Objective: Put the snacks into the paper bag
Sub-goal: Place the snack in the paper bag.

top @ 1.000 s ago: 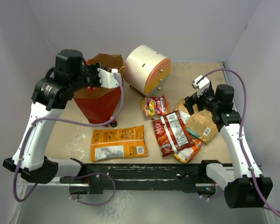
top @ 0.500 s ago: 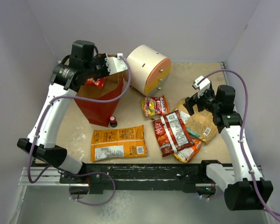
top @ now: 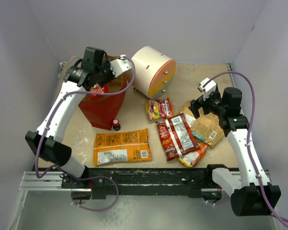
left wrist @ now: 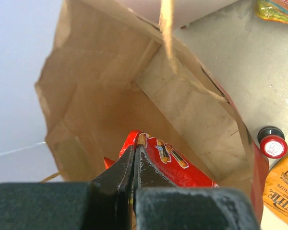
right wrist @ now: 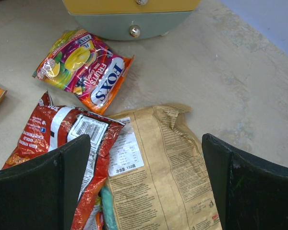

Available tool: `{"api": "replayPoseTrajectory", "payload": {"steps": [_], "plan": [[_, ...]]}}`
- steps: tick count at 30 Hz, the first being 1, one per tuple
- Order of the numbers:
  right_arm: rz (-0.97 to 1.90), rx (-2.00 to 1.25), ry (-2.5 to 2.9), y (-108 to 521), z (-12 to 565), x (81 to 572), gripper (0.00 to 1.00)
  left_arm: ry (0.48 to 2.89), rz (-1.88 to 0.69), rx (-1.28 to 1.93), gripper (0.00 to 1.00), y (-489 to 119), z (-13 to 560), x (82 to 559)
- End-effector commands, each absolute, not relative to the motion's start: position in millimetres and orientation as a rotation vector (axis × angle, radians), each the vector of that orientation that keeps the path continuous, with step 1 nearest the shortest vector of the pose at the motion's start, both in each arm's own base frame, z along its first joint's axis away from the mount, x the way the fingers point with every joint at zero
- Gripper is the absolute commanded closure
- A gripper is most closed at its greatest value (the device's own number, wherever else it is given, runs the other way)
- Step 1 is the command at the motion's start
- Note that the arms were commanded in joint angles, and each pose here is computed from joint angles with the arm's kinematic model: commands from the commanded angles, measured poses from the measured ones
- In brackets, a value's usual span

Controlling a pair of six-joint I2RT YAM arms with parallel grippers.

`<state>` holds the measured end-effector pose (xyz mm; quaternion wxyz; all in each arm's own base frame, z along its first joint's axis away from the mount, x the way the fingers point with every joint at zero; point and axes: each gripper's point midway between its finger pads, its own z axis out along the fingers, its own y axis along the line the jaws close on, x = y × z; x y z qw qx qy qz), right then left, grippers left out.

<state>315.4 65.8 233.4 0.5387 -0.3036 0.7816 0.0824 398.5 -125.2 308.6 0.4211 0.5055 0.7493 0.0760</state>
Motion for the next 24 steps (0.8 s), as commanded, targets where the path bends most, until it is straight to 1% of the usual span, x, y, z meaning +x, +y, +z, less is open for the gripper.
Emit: {"api": "replayPoseTrajectory", "payload": {"steps": [1, 15, 18, 24], "plan": [[0.212, -0.733, 1.831, 68.6, 237.9, 316.2, 0.00, 1.962, 0.176, 1.142, 1.00, -114.4, 291.6, 416.8], [0.201, -0.729, 1.828, 67.3, 238.8, 316.1, 0.00, 2.230, 0.005, 1.105, 1.00, -115.1, 209.4, 400.8], [0.203, -0.729, 1.827, 67.6, 239.0, 316.2, 0.00, 2.268, -0.006, 1.090, 1.00, -114.1, 203.3, 396.5], [0.206, -0.730, 1.829, 67.9, 238.7, 316.2, 0.00, 2.271, -0.006, 1.067, 1.00, -111.5, 213.9, 390.5]]}}
